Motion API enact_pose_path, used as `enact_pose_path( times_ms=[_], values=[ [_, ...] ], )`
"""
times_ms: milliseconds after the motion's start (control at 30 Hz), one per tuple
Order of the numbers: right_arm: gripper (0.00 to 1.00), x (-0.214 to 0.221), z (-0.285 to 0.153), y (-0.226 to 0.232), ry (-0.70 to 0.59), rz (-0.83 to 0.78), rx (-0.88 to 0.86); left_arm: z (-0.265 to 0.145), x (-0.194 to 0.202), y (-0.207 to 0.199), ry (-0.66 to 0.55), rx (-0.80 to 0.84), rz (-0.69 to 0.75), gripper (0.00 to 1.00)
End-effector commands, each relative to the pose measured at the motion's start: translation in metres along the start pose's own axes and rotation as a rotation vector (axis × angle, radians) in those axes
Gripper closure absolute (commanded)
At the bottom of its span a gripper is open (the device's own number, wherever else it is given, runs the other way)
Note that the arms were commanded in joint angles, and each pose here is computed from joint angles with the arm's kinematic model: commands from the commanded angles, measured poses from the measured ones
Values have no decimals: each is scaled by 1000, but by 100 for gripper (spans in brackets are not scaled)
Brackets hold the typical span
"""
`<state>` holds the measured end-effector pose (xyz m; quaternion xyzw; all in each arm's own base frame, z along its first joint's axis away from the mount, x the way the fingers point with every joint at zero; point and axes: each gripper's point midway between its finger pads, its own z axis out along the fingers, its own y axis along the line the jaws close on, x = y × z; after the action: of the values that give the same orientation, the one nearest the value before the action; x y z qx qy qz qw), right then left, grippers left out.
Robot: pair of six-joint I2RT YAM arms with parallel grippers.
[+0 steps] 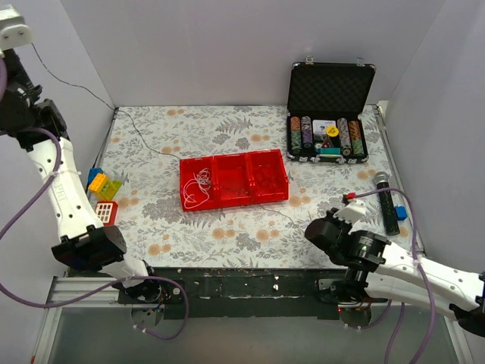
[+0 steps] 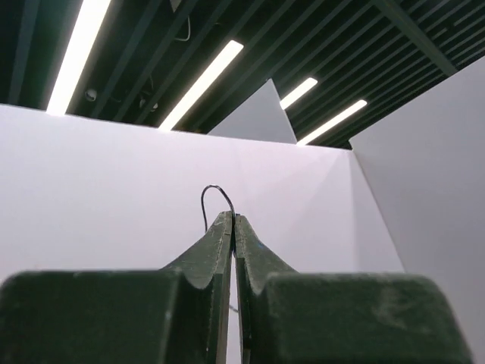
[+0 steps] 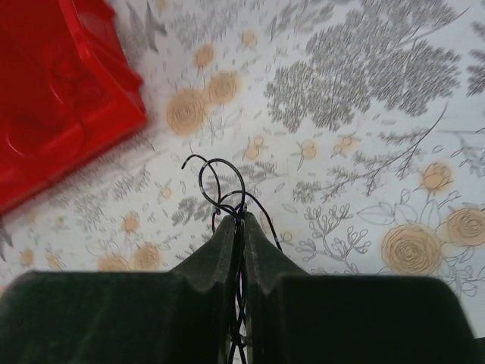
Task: Untangle the cables
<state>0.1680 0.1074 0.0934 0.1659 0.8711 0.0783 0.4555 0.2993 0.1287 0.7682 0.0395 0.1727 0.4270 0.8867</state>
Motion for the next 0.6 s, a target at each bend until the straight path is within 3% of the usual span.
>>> enact_pose_path(
  times_ms=[0,133,300,467,567],
  values=[
    [99,-75,-22,-29,-279,99,98,-8,-22,24,-24,18,-108,100],
    [99,-98,-38,-65,-374,227,139,-17,-22,6,-39,101,-120,100],
    [99,-129,-61,-80,-449,320,80,-20,11,-7,29,119,-107,100],
    [99,-165,-83,-86,-548,291,93,-29,32,-21,63,155,-92,100],
    [99,-189,-102,-99,-614,360,69,-30,50,-24,106,155,-65,100]
  ],
)
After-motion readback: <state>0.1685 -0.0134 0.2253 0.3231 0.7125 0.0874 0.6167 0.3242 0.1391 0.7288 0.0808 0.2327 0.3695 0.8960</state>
